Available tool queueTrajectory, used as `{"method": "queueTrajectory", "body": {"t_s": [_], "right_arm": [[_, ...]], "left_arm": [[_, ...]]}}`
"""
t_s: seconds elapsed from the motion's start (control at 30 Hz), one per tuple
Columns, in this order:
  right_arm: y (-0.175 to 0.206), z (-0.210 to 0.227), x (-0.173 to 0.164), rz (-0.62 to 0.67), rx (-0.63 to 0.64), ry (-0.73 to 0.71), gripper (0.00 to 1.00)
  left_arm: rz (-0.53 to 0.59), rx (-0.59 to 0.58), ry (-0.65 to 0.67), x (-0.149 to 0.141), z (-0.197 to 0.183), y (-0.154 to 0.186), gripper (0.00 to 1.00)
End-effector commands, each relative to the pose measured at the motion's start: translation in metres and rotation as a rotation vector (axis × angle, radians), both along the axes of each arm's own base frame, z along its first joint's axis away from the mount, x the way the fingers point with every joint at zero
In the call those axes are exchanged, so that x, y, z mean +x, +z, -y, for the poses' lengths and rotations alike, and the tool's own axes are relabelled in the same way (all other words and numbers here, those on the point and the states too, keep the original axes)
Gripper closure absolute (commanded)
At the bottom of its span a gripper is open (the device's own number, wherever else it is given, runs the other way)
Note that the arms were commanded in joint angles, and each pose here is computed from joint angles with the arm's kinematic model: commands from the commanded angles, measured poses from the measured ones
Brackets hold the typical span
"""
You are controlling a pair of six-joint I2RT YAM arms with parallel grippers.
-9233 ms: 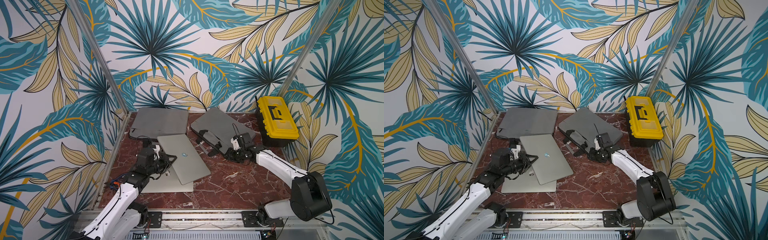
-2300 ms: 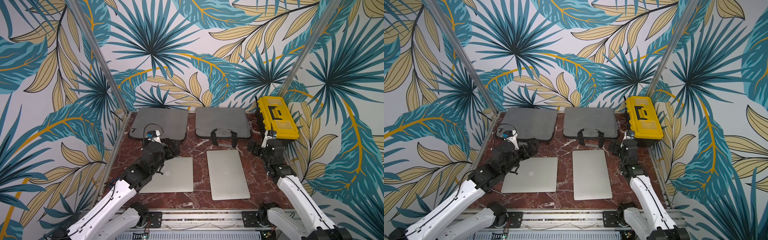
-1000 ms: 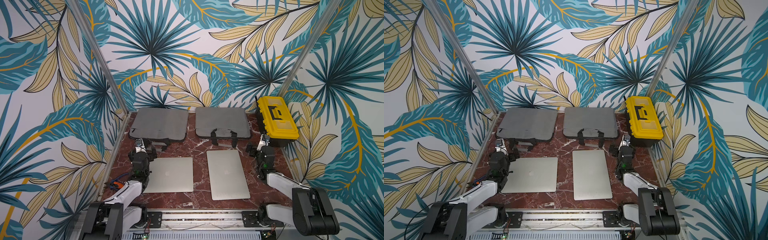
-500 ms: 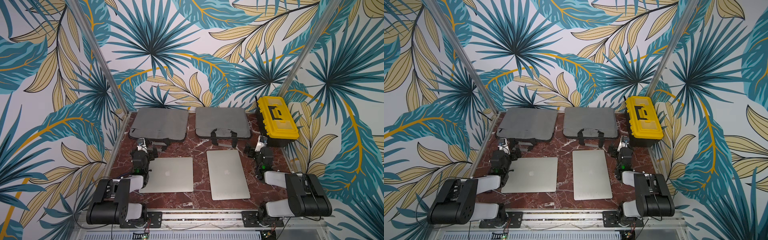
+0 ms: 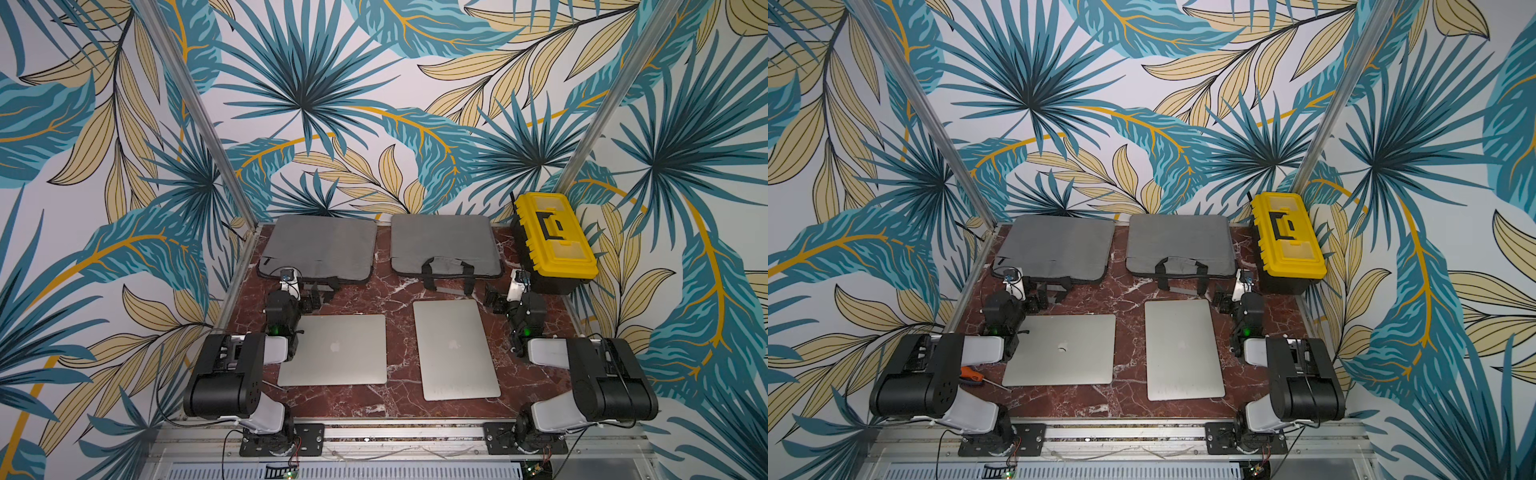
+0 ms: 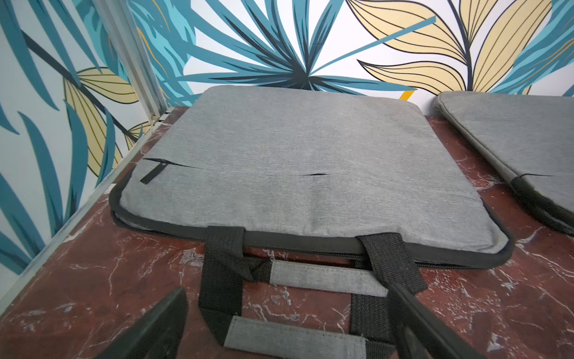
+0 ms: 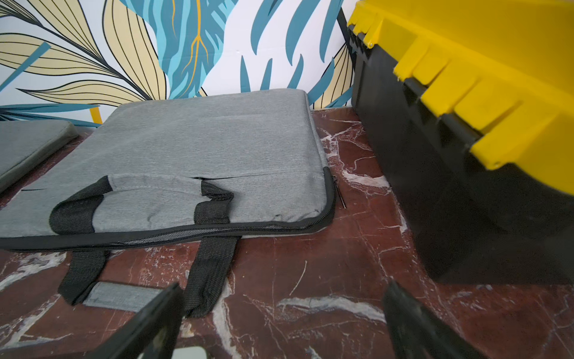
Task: Open the zippered laptop bag and take out the laptop
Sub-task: Reset both arms
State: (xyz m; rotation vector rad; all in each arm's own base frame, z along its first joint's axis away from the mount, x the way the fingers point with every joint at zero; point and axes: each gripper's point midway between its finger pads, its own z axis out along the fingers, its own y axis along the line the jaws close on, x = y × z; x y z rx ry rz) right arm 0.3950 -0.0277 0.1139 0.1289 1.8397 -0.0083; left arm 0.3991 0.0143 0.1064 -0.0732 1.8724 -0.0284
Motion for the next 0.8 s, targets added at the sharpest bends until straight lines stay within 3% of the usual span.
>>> {"method": "queueTrajectory", "body": {"t_s": [0.0, 0.77], "right_arm": [[-0.0022, -0.0018, 0.0007, -0.011, -0.009, 0.021, 0.00], [-0.0026, -0.0013, 0.0007, -0.013, -0.012, 0.019, 0.00]], "left_arm": [[0.009, 0.007, -0.018, 0.0059, -0.0001, 0.0075, 0.00], [0.011, 0.008, -0.021, 0.0059, 0.0006, 0.0080, 0.00]]}}
